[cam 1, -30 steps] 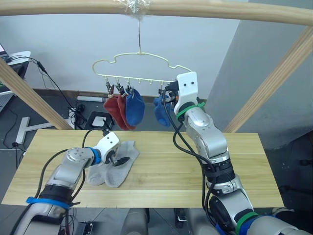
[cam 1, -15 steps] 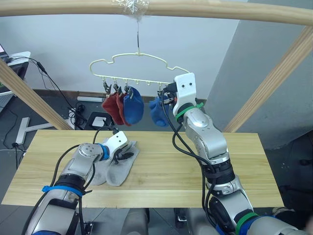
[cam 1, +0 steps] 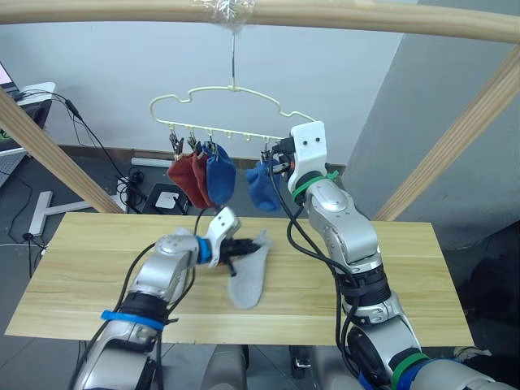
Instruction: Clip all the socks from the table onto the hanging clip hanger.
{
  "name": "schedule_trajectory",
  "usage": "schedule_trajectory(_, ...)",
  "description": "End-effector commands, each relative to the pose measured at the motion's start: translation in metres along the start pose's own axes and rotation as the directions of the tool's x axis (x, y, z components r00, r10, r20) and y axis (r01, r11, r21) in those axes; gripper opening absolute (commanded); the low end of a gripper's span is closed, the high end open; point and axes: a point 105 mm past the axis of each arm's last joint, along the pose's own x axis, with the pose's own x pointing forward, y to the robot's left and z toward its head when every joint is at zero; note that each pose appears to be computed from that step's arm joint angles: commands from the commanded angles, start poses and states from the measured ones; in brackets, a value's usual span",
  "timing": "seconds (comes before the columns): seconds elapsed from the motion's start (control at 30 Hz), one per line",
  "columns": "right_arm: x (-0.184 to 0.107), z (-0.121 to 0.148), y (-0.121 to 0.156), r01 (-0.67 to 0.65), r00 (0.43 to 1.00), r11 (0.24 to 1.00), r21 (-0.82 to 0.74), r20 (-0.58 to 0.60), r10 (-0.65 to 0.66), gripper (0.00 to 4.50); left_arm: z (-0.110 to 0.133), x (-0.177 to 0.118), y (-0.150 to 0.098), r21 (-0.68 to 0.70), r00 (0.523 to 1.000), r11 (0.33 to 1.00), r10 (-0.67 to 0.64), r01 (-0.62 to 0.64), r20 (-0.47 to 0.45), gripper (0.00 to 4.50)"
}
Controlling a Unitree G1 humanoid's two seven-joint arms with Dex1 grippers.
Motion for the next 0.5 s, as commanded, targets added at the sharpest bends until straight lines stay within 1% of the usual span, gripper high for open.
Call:
schedule_trajectory(0.03,-0.003,0.018,0.006,-0.015,0.997,1.000,0.024,0.069,0.014,0.00,0.032,0.008,0.006,0.022,0.993,0.998,0.057,-0.060,0.106,0.02)
schedule_trajectory(0.13,-0.004,0.018,0.005,-0.014,0.998,1.000,0.026,0.066,0.012,0.00,0.055,0.016,0.016,0.058,0.978,0.991,0.107,-0.119,0.179,0.02)
schedule_trajectory(0.3,-0.004,0.016,0.005,-0.013,0.998,0.999,0.030,0.061,0.011,0.00,0.068,0.019,0.024,0.046,0.966,0.988,0.130,-0.144,0.225,0.02)
schedule_trajectory(0.5,-0.004,0.014,0.005,-0.012,0.998,0.999,0.033,0.055,0.010,0.00,0.083,0.023,0.022,0.055,0.956,0.991,0.105,-0.124,0.276,0.02)
